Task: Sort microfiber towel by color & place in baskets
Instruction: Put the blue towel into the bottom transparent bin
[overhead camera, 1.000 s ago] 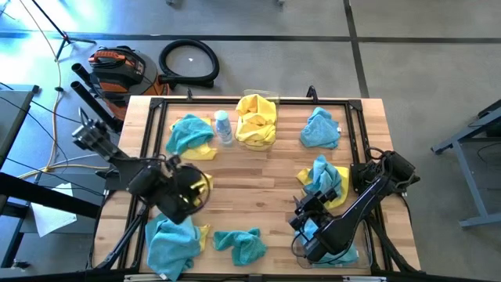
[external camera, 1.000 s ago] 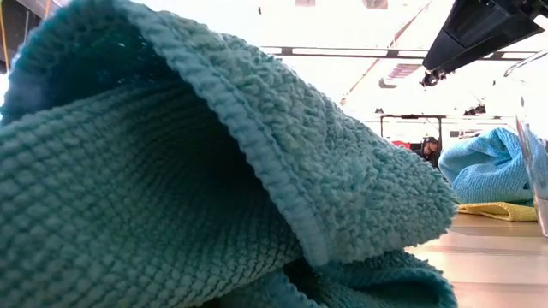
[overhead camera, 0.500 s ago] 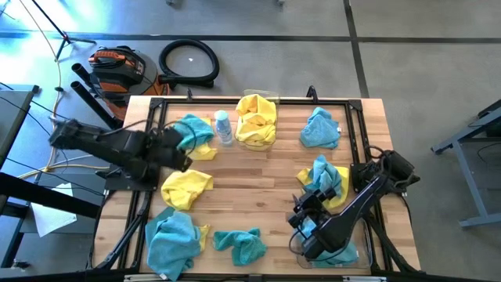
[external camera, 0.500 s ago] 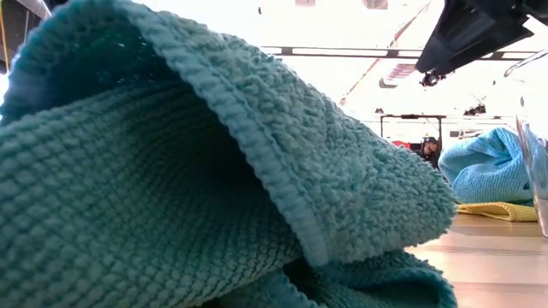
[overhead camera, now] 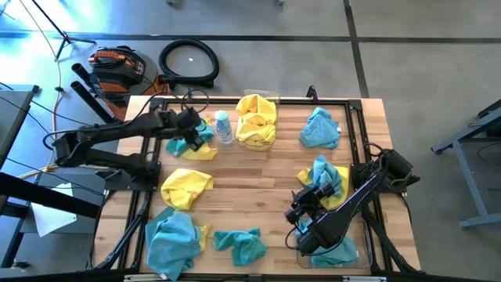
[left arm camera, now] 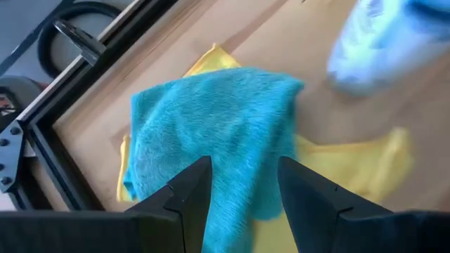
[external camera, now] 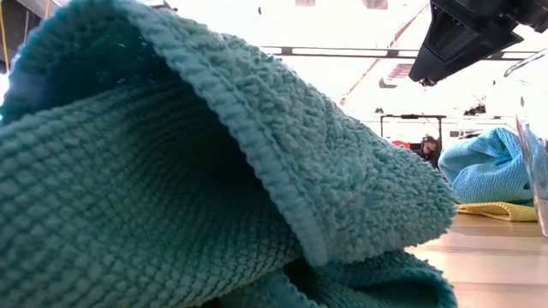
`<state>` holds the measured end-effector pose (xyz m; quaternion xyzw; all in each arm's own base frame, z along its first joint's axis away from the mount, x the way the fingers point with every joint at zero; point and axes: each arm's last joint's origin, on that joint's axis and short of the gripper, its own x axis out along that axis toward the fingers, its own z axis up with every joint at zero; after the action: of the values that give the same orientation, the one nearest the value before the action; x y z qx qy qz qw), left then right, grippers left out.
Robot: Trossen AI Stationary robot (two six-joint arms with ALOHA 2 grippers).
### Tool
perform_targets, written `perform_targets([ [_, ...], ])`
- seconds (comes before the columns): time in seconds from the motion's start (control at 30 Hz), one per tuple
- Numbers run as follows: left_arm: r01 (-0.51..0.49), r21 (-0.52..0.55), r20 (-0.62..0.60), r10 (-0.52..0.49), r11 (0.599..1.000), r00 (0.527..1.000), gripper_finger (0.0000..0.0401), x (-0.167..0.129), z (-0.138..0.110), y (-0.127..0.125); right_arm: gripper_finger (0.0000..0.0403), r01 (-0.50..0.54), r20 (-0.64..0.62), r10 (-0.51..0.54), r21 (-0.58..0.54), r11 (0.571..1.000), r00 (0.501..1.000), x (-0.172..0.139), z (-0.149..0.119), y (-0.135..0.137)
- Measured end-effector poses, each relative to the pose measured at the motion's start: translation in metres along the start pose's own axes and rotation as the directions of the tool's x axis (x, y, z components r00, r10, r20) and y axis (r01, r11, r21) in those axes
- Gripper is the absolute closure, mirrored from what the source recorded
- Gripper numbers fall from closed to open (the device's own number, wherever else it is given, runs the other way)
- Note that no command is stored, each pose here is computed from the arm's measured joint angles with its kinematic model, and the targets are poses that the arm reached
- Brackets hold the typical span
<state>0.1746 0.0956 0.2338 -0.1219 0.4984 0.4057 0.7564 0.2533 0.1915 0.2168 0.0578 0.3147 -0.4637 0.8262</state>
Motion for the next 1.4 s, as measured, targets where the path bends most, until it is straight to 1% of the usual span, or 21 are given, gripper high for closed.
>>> perform_targets([
  [0.1, -0.020, 0.003, -0.018, 0.020, 1.000, 1.000, 0.0249, 0.020, 0.003, 0.005, 0.0210, 0.002, -0.012, -0.002, 0.000, 1.000, 1.000, 0.000, 0.000, 0.000],
  [0.2, -0.018, 0.019, -0.080, 0.019, 1.000, 0.997, 0.0249, 0.039, 0.002, 0.008, 0.0210, 0.004, -0.028, -0.005, -0.005, 1.000, 1.000, 0.000, -0.001, 0.000],
  [0.37, -0.046, -0.001, -0.187, 0.045, 0.999, 0.981, 0.0249, 0.066, 0.002, 0.014, 0.0210, 0.001, -0.031, -0.001, -0.022, 1.000, 1.000, 0.000, -0.001, 0.000],
  [0.53, 0.021, -0.012, -0.258, -0.023, 1.000, 0.966, 0.0254, 0.084, 0.002, 0.015, 0.0210, -0.001, -0.032, 0.000, -0.020, 1.000, 0.999, 0.000, -0.001, 0.001],
  [0.6, 0.018, -0.013, -0.281, -0.021, 1.000, 0.959, 0.0266, 0.090, 0.001, 0.015, 0.0210, -0.001, -0.032, 0.000, -0.020, 1.000, 0.999, 0.000, -0.001, 0.001],
  [0.7, 0.024, -0.015, -0.318, -0.027, 1.000, 0.948, 0.0296, 0.098, -0.001, 0.013, 0.0210, -0.001, -0.032, 0.001, -0.020, 1.000, 0.999, 0.000, -0.001, 0.001],
  [0.77, 0.021, -0.021, -0.338, -0.027, 1.000, 0.941, 0.0325, 0.103, -0.003, 0.012, 0.0210, -0.001, -0.032, 0.000, -0.020, 1.000, 0.999, 0.000, -0.001, 0.001],
  [0.83, 0.012, -0.036, -0.354, -0.024, 0.999, 0.935, 0.0366, 0.106, -0.004, 0.011, 0.0210, -0.001, -0.032, 0.000, -0.020, 1.000, 0.999, 0.000, -0.001, 0.001],
  [0.9, 0.002, -0.047, -0.369, -0.020, 0.999, 0.929, 0.0391, 0.106, -0.005, 0.011, 0.0210, -0.001, -0.032, 0.000, -0.020, 1.000, 0.999, 0.000, -0.001, 0.001],
  [1.0, -0.031, -0.056, -0.401, 0.006, 0.998, 0.916, 0.0395, 0.099, -0.009, 0.013, 0.0210, -0.001, -0.032, 0.000, -0.020, 1.000, 0.999, 0.000, -0.001, 0.001],
  [1.13, -0.046, -0.066, -0.402, 0.016, 0.997, 0.916, 0.0400, 0.077, -0.014, 0.016, 0.0210, -0.001, -0.032, 0.000, -0.020, 1.000, 0.999, 0.000, -0.001, 0.001],
  [1.23, -0.036, -0.091, -0.341, 0.002, 0.995, 0.940, 0.0400, 0.054, -0.015, 0.016, 0.0210, -0.001, -0.032, 0.000, -0.020, 1.000, 0.999, 0.000, -0.001, 0.001],
  [1.4, 0.012, -0.157, -0.202, -0.044, 0.988, 0.978, 0.0401, 0.010, -0.023, 0.017, 0.0210, -0.001, -0.032, 0.000, -0.020, 1.000, 0.999, 0.000, -0.001, 0.001],
])
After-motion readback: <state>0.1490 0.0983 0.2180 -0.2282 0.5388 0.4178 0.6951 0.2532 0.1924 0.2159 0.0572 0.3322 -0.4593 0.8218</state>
